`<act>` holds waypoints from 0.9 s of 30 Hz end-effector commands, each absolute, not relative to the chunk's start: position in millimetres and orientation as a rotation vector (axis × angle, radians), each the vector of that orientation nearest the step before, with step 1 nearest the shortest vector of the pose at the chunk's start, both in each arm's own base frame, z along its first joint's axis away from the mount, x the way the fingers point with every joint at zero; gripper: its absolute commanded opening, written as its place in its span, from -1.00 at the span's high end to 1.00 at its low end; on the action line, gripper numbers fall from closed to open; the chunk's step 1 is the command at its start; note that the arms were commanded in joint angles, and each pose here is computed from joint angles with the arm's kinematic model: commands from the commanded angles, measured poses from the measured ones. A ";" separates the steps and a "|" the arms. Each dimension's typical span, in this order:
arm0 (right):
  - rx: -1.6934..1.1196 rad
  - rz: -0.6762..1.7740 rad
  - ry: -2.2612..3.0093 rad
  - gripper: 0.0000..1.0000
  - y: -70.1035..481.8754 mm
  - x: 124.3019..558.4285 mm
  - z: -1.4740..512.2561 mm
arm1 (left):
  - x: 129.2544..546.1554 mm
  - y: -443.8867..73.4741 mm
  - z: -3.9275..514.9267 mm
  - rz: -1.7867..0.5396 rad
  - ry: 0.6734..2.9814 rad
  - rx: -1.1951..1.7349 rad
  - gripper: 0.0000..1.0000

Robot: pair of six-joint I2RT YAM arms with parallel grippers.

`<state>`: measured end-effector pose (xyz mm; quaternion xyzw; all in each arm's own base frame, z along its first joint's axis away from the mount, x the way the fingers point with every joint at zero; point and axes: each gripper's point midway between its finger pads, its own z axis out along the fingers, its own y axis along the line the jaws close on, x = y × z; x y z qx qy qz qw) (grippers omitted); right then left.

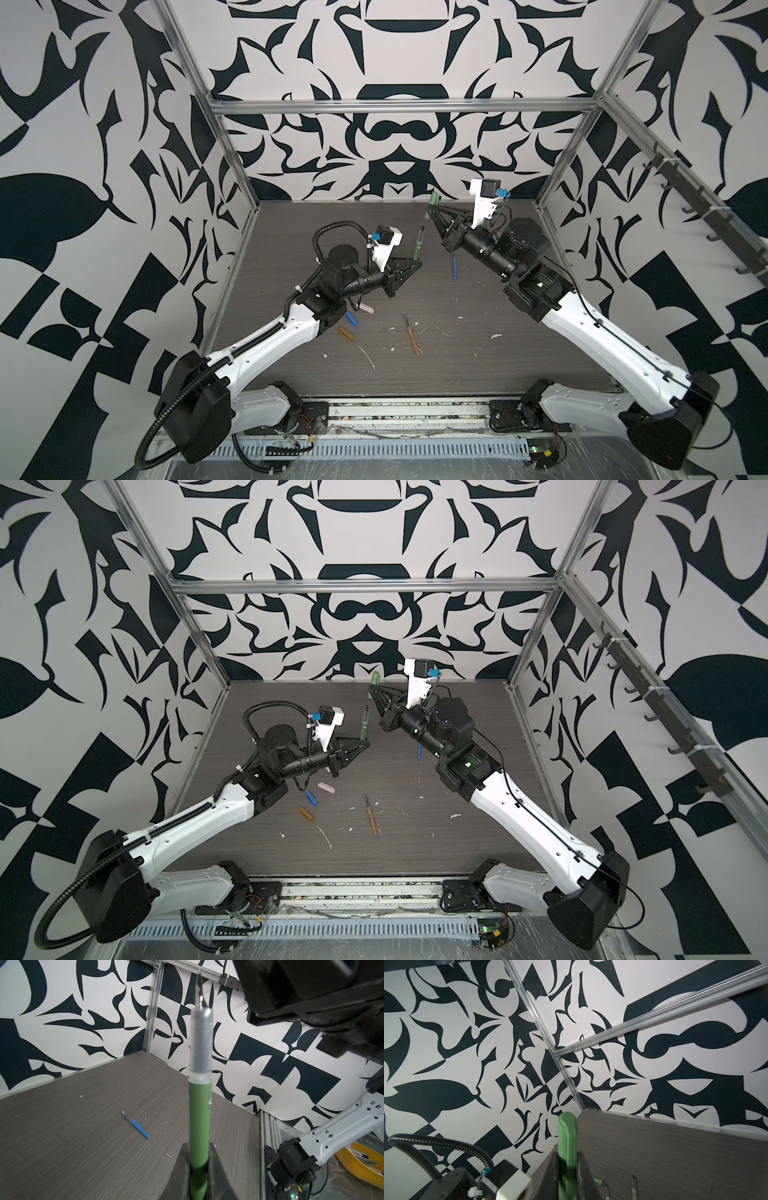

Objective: Insert the pens into the pen caps
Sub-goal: 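Lower the green cap with the right gripper onto the held pen nib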

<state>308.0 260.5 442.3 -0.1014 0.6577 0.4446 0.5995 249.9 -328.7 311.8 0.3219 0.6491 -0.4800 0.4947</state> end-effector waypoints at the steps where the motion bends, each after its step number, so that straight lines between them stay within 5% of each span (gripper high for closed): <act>1: -0.248 1.055 1.459 0.90 258.2 299.0 463.9 | 246.5 -330.9 325.1 -1.188 1.529 0.788 1.00; 27: -0.292 1.066 1.561 0.94 273.5 301.4 425.2 | 244.8 -330.1 329.0 -1.197 1.522 0.786 1.00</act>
